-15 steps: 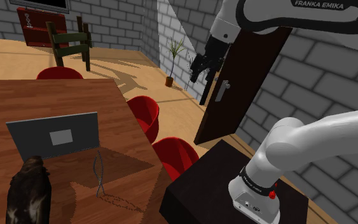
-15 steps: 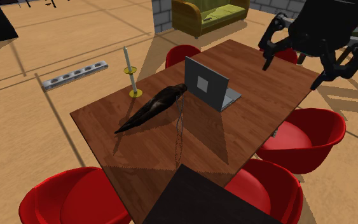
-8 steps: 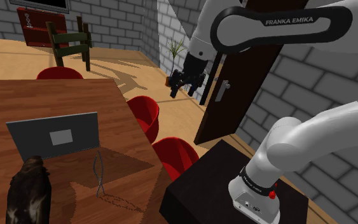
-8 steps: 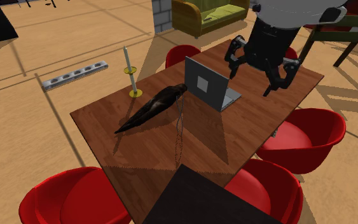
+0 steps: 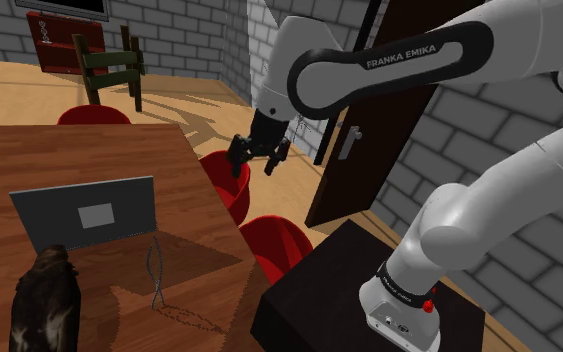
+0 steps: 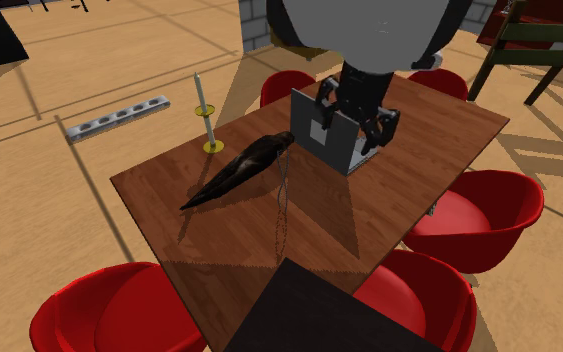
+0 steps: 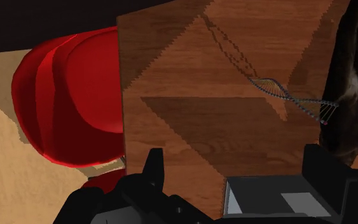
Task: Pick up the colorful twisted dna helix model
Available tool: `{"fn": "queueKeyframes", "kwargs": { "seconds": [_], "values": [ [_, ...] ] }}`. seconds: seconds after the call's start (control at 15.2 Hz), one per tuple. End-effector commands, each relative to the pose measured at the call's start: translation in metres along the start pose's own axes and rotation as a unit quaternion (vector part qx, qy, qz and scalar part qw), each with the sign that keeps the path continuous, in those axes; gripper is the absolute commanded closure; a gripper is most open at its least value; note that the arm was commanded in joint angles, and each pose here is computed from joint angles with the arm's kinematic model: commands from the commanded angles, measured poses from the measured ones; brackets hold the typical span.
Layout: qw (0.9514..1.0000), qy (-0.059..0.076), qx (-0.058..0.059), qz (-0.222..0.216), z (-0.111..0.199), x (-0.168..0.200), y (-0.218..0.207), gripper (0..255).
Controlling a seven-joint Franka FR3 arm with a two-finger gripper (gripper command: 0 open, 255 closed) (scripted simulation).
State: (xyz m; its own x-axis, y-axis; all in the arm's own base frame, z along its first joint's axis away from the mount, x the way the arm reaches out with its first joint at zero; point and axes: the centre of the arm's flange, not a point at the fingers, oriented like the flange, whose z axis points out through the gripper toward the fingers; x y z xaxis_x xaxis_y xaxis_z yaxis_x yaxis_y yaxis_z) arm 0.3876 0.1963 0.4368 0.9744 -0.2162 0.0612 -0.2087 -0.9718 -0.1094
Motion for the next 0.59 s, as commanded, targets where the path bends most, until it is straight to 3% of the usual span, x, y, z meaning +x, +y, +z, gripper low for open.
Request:
{"fn": "queueKeyframes", "kwargs": {
  "seconds": [0.0, 0.53],
  "values": [
    [1.0, -0.003, 0.004, 0.008, 0.02, 0.003, -0.019, 0],
    [0.9991, -0.017, 0.015, 0.035, 0.093, 0.014, -0.092, 0]
  ]
}}
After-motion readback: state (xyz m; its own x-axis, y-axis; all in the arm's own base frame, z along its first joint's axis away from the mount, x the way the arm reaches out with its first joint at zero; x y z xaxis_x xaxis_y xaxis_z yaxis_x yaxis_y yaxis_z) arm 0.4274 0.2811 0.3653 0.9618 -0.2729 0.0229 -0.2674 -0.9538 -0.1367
